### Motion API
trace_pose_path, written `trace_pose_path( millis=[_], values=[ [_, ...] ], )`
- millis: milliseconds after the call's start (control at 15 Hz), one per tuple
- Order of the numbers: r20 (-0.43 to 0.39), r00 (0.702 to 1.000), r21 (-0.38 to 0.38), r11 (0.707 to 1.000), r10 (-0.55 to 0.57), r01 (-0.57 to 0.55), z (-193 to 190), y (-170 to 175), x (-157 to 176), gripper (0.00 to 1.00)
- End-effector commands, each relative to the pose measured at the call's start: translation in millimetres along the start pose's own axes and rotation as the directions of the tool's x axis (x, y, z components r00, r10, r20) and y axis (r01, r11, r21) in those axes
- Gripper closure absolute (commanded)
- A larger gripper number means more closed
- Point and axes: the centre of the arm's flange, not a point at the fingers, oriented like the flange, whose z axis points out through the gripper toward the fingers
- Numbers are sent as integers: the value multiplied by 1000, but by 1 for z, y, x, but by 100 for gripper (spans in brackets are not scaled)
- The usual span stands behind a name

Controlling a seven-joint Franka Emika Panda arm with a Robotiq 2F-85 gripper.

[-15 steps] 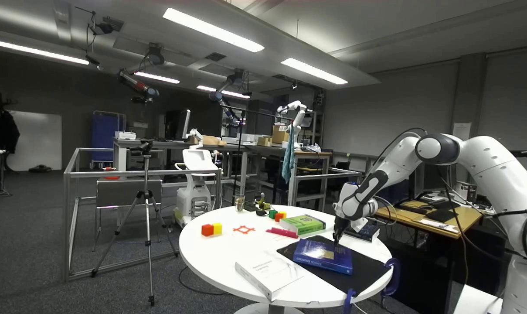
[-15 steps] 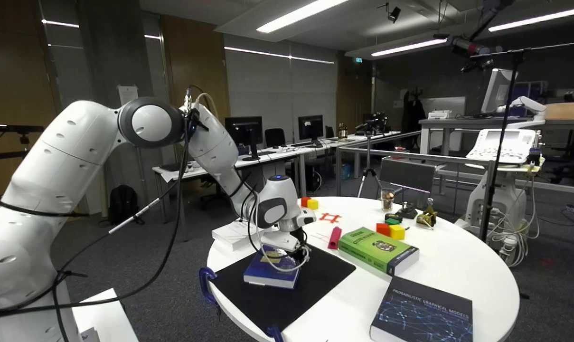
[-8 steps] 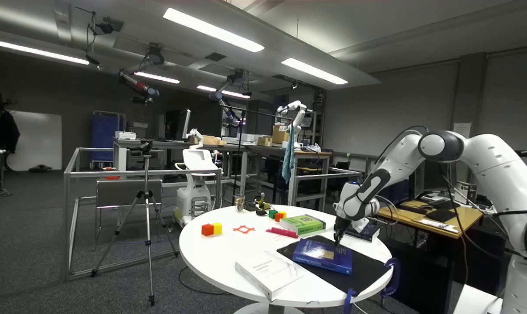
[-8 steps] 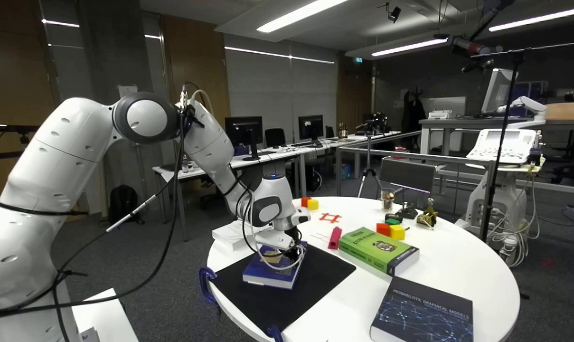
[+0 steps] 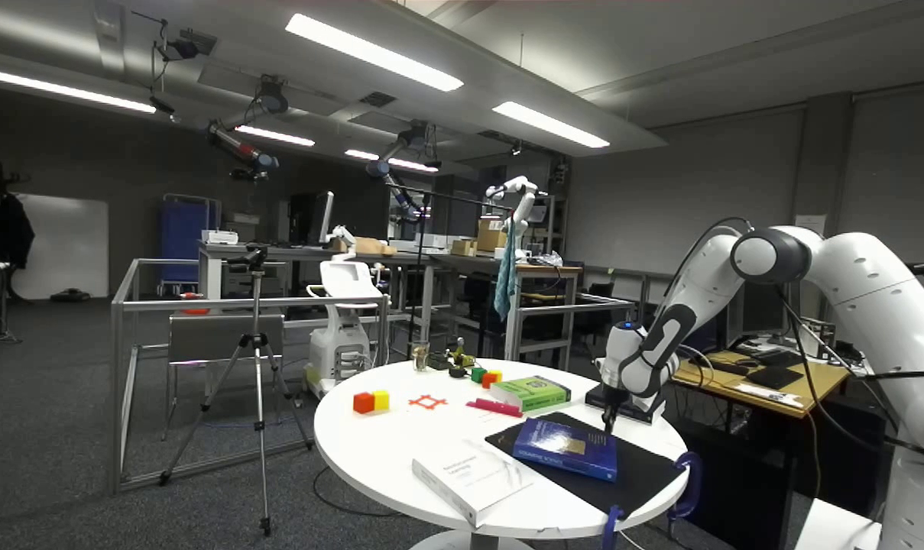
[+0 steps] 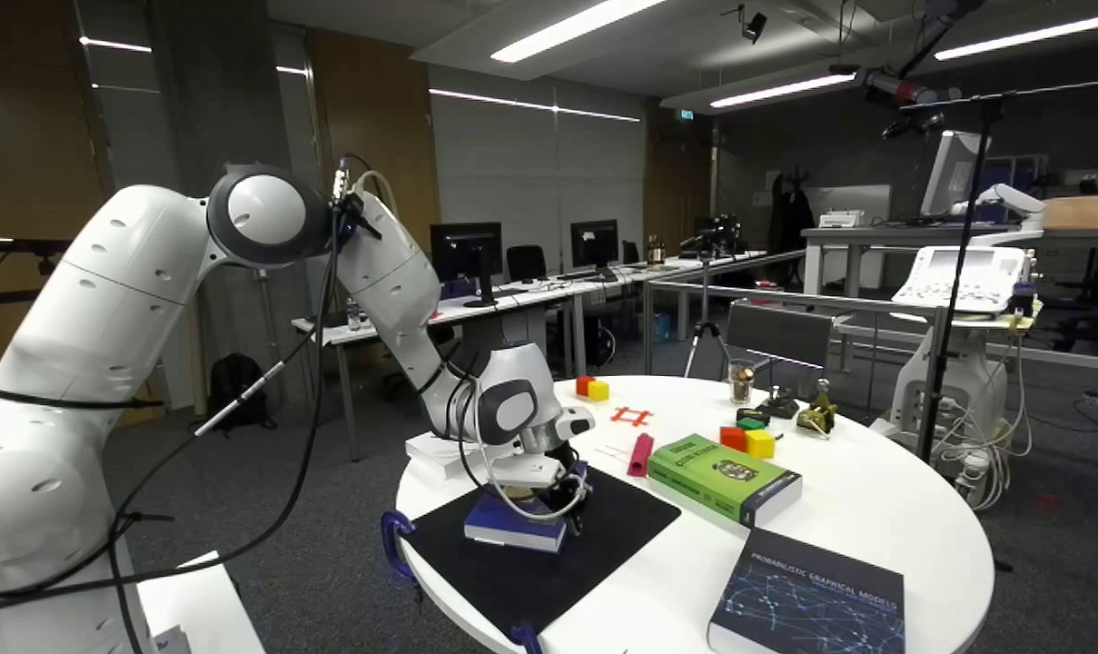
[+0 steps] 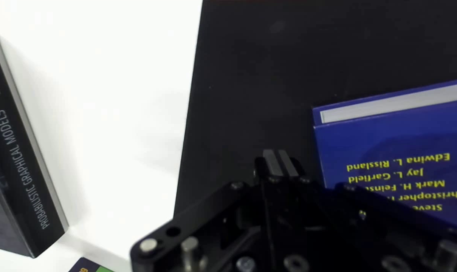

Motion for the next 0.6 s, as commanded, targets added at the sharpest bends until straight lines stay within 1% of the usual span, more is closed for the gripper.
trace_pose_path(
  millis=[0,267,533],
  values=[
    [-45,999,-40,999,-6,4,-8,-11,-9,100],
    [-100,995,-22,1000,7,-9,-3,-20,3,100],
    [-99,995,-22,1000,-24,22,1,-28,4,100]
  ],
)
